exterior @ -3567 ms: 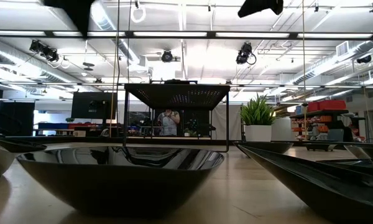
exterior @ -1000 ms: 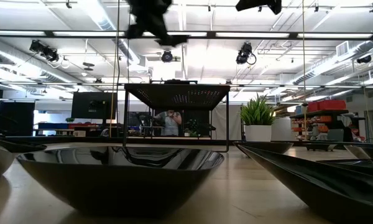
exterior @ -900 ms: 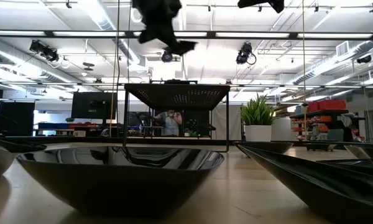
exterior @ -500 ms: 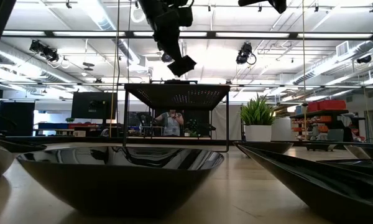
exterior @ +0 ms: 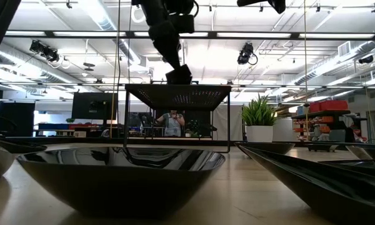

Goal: Pick & Place Mini shaped plates
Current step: Stack the square plate on top of the square plates on the shelf, then stack the drop shaped plate on top of the drop shaped plates on the shelf

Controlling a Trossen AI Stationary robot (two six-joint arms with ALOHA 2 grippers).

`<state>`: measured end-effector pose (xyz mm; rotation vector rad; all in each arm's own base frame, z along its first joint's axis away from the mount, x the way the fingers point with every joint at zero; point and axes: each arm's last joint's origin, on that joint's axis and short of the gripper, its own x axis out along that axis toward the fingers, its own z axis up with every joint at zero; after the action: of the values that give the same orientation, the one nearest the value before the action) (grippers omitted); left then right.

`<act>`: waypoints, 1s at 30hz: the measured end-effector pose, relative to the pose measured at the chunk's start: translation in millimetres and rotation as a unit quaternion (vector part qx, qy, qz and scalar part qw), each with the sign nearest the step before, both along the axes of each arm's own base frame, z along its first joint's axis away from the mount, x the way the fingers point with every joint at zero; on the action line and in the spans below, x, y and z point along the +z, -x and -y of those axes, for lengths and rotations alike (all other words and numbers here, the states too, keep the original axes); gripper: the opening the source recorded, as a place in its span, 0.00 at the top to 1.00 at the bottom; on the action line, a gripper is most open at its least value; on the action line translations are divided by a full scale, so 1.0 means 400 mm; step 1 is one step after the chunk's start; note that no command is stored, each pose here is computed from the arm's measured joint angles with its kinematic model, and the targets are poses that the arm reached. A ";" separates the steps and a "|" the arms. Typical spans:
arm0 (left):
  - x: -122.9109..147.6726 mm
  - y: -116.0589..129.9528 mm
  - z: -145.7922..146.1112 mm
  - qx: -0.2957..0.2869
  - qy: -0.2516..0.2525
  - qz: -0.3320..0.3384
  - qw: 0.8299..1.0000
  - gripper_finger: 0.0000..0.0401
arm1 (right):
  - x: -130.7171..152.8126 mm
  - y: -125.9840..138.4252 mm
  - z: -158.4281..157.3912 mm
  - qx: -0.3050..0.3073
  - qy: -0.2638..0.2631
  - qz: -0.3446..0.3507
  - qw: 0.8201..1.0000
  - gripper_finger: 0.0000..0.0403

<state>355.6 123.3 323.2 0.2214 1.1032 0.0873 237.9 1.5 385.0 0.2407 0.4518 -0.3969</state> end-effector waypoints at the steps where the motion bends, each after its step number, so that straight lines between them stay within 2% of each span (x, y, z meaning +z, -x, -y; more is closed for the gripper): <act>1: -0.004 -0.002 -0.001 0.000 0.001 -0.003 1.000 0.97 | -0.001 0.000 0.000 0.000 0.000 -0.001 1.000 0.98; 11: -0.005 -0.005 -0.004 0.006 -0.011 -0.002 1.000 0.94 | -0.001 0.000 0.000 0.001 0.002 -0.002 1.000 0.98; 22: 0.004 -0.020 -0.010 0.026 -0.021 0.035 0.999 0.74 | -0.001 0.000 0.000 0.005 0.011 -0.005 1.000 0.98; 26: 0.017 -0.019 -0.009 0.086 -0.017 0.051 0.995 0.70 | -0.001 0.000 0.000 0.006 0.012 -0.006 1.000 0.98; 30: 0.066 0.008 0.012 0.148 0.013 0.073 0.986 0.70 | -0.001 -0.001 0.000 0.006 0.013 -0.007 1.000 0.98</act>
<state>352.4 118.4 349.8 0.0241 0.9840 0.3494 238.4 1.4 384.5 0.2093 0.4609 -0.3919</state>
